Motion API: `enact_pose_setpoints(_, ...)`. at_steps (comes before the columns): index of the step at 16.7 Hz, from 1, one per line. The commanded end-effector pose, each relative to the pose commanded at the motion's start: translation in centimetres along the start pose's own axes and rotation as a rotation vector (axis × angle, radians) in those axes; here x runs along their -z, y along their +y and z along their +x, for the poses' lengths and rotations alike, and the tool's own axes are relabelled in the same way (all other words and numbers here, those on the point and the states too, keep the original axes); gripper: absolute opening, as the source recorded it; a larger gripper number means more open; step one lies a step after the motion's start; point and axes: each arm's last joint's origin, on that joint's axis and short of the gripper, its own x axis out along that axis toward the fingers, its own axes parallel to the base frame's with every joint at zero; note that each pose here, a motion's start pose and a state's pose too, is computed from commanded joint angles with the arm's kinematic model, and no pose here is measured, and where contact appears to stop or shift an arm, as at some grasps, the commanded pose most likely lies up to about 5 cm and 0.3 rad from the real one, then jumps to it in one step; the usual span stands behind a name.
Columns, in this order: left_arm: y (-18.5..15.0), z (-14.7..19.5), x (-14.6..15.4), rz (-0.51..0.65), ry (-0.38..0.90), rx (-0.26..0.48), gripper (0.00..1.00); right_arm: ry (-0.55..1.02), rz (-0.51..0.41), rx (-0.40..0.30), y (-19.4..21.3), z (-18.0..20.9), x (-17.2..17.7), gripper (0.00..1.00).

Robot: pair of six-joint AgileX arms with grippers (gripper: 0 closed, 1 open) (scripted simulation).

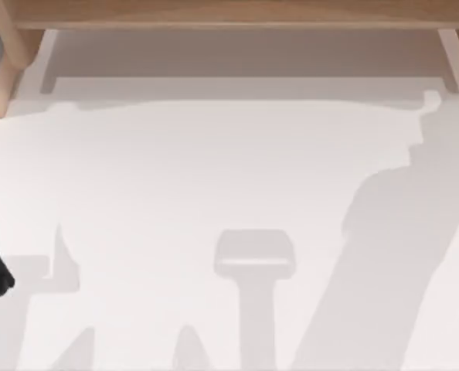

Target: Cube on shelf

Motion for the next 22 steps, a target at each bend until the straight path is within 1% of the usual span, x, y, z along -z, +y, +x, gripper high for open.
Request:
enact_pose_setpoints(2,0.0,0.0,0.0,0.0,0.0,0.0,1.0,0.104,0.038,-0.084,2.5,1.3,-0.2,1.0)
enact_pose_setpoints(3,0.0,0.0,0.0,0.0,0.0,0.0,1.0,0.149,0.055,-0.114,3.4,2.0,-0.1,1.0)
enact_pose_setpoints(5,0.0,0.0,0.0,0.0,0.0,0.0,1.0,0.21,0.079,-0.149,4.3,3.1,0.2,1.0)
enact_pose_setpoints(12,0.0,0.0,0.0,0.0,0.0,0.0,1.0,0.221,0.085,-0.153,4.3,3.5,0.3,1.0)
enact_pose_setpoints(18,0.0,0.0,0.0,0.0,0.0,0.0,1.0,0.221,0.084,-0.154,5.3,9.1,0.7,1.0)
enact_pose_setpoints(22,0.0,0.0,0.0,0.0,0.0,0.0,1.0,0.222,0.084,-0.155,5.4,9.4,0.7,1.0)
